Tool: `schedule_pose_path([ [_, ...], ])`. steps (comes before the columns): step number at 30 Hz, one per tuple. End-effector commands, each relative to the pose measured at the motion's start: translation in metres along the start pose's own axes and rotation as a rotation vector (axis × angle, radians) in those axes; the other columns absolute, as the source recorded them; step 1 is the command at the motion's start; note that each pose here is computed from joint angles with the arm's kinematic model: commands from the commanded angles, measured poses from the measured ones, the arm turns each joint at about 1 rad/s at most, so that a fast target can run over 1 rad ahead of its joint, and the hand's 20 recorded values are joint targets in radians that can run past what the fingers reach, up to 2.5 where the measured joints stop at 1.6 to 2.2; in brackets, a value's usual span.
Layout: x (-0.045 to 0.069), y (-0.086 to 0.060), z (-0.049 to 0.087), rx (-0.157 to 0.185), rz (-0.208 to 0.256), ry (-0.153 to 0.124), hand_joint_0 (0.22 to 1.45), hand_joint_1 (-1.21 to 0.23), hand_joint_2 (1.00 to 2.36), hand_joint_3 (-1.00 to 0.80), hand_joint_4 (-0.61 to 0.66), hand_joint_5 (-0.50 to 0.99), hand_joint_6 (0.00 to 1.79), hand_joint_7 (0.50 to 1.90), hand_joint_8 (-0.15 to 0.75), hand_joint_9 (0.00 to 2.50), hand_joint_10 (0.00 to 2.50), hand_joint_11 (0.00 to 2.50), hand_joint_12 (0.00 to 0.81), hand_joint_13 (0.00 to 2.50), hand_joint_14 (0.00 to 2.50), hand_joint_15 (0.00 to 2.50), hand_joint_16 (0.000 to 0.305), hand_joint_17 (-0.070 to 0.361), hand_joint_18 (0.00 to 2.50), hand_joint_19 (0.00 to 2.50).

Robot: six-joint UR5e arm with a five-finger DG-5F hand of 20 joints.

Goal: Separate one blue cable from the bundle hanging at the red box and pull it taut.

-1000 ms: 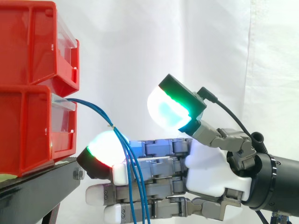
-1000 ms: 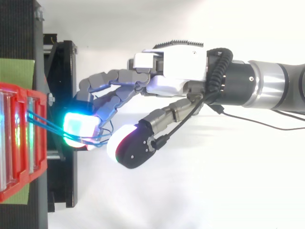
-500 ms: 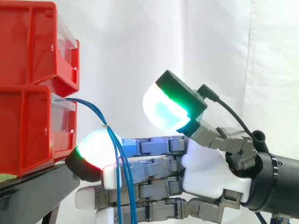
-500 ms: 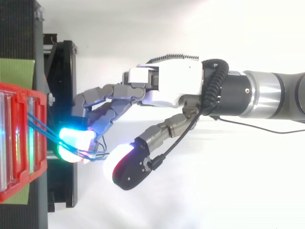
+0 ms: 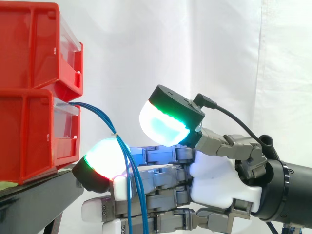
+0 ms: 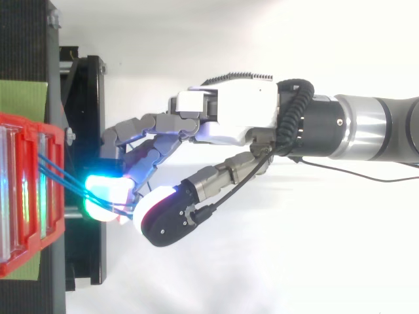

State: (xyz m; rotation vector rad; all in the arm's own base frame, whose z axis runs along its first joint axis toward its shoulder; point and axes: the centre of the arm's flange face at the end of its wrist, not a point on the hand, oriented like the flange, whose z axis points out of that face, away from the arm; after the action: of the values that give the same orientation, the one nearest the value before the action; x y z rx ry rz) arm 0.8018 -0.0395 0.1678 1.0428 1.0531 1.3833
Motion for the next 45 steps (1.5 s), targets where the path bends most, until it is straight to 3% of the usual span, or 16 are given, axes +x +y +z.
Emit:
schedule_pose_path([
  [1,-0.001,0.004,0.002,0.004,-0.001,0.006,0.62,-0.66,1.01,-0.32,0.16,-0.17,0.66,1.13,0.288,0.73,0.02,0.56,0.300,0.63,0.01,0.32,0.033,0.073,0.48,0.30],
  [2,-0.001,0.004,0.002,0.012,-0.001,0.010,0.62,-0.66,1.01,-0.33,0.16,-0.18,0.70,1.07,0.289,0.73,0.01,0.56,0.300,0.63,0.01,0.32,0.032,0.073,0.48,0.30],
  [6,-0.003,0.012,0.003,0.018,-0.010,0.009,0.62,-0.68,1.02,-0.31,0.16,-0.20,0.75,1.06,0.289,0.73,0.01,0.58,0.301,0.63,0.01,0.32,0.032,0.073,0.48,0.30],
  [12,-0.005,0.030,0.000,0.058,-0.062,0.006,0.63,-0.72,1.02,-0.29,0.15,-0.22,0.82,0.99,0.284,0.72,0.01,0.59,0.301,0.63,0.01,0.32,0.032,0.073,0.48,0.30],
  [15,-0.004,0.028,-0.002,0.077,-0.074,0.008,0.63,-0.75,1.02,-0.31,0.14,-0.23,0.86,0.99,0.285,0.71,0.01,0.61,0.299,0.63,0.01,0.32,0.032,0.073,0.48,0.29],
  [23,-0.004,0.036,0.000,0.070,-0.075,0.007,0.63,-0.76,1.01,-0.34,0.13,-0.23,0.89,1.00,0.284,0.73,0.02,0.63,0.298,0.63,0.01,0.33,0.032,0.072,0.49,0.30],
  [27,-0.003,0.052,0.001,0.061,-0.076,0.007,0.62,-0.72,1.01,-0.44,0.14,-0.22,0.91,1.04,0.293,0.75,0.02,0.64,0.300,0.64,0.01,0.33,0.032,0.072,0.49,0.30],
  [29,-0.003,0.058,-0.001,0.079,-0.089,0.007,0.62,-0.72,1.00,-0.46,0.14,-0.21,0.91,1.05,0.293,0.75,0.01,0.64,0.297,0.64,0.01,0.33,0.032,0.072,0.50,0.31],
  [32,-0.003,0.055,-0.004,0.106,-0.105,0.010,0.63,-0.72,1.00,-0.50,0.13,-0.21,0.91,1.06,0.290,0.78,0.02,0.67,0.294,0.65,0.01,0.34,0.032,0.072,0.51,0.30],
  [36,-0.003,0.055,-0.004,0.113,-0.108,0.009,0.64,-0.76,1.00,-0.48,0.11,-0.20,0.92,1.11,0.293,0.81,0.02,0.71,0.289,0.68,0.01,0.35,0.031,0.070,0.53,0.31],
  [38,-0.002,0.055,-0.004,0.113,-0.108,0.010,0.67,-0.79,1.01,-0.35,0.06,-0.20,0.93,1.25,0.291,0.84,0.02,0.76,0.289,0.70,0.01,0.38,0.031,0.070,0.56,0.31],
  [41,-0.002,0.055,-0.004,0.114,-0.110,0.011,0.68,-0.81,1.02,-0.26,0.08,-0.21,0.93,1.39,0.290,0.84,0.02,0.78,0.286,0.72,0.01,0.39,0.031,0.070,0.57,0.32],
  [45,-0.002,0.055,-0.004,0.116,-0.110,0.011,0.70,-0.81,1.02,-0.27,0.06,-0.21,0.95,1.32,0.291,0.85,0.02,0.80,0.284,0.73,0.01,0.40,0.031,0.070,0.58,0.32],
])
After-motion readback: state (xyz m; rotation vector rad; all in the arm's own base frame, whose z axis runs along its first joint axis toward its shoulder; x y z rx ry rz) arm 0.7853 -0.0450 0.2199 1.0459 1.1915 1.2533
